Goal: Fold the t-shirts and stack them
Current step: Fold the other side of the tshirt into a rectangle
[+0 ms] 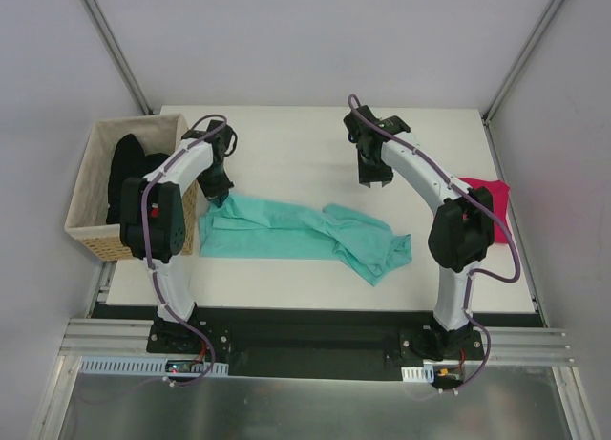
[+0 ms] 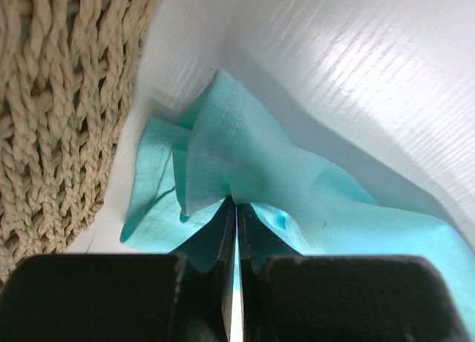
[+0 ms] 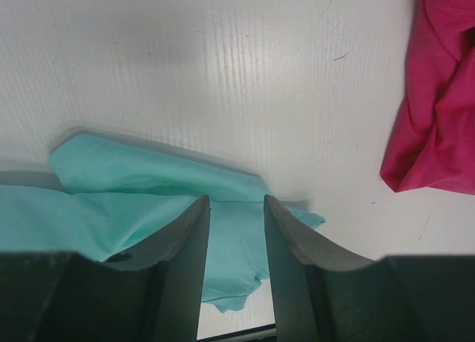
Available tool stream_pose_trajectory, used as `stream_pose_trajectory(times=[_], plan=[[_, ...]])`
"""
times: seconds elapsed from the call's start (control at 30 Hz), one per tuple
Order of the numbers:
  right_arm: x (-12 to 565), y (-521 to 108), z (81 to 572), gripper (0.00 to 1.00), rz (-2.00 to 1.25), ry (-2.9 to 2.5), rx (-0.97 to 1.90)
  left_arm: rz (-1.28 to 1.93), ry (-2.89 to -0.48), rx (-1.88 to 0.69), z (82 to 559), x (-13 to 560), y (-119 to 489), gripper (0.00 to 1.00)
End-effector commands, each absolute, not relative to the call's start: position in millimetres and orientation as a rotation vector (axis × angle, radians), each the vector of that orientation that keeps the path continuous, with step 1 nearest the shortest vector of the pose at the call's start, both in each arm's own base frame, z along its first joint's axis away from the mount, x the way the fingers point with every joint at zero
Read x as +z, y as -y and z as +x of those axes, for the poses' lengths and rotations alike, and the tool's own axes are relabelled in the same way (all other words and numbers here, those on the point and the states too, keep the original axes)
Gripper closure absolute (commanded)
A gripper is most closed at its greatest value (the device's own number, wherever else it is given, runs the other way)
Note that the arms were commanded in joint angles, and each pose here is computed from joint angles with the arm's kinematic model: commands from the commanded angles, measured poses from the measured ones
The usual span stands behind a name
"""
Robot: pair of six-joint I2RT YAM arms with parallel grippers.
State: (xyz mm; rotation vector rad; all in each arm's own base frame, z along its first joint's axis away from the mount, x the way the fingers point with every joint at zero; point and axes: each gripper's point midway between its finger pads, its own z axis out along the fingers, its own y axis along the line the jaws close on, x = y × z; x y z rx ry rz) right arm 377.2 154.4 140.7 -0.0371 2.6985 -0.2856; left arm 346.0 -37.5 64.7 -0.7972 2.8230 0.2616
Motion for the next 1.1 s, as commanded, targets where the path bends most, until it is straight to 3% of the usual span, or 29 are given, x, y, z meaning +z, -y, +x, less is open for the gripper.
stream_pose_trajectory(times=[0.0,0.8,1.07], plan=[[157.3,-143.6,378.1,0.62,-0.001,-2.665,-0.312,-0.743,-2.809,0.223,364.9,75.9,36.8,1.0],[156.9,-143.5,391.8,0.62,0.051,-2.638,-0.303,-0.602,-2.756,0.179,417.4,112.9,36.4,1.0],[141.6,-149.2,368.0,0.61,0.083,-2.681,-0.265,-0.59,-2.798,0.157,418.2,102.6,41.5,1.0]])
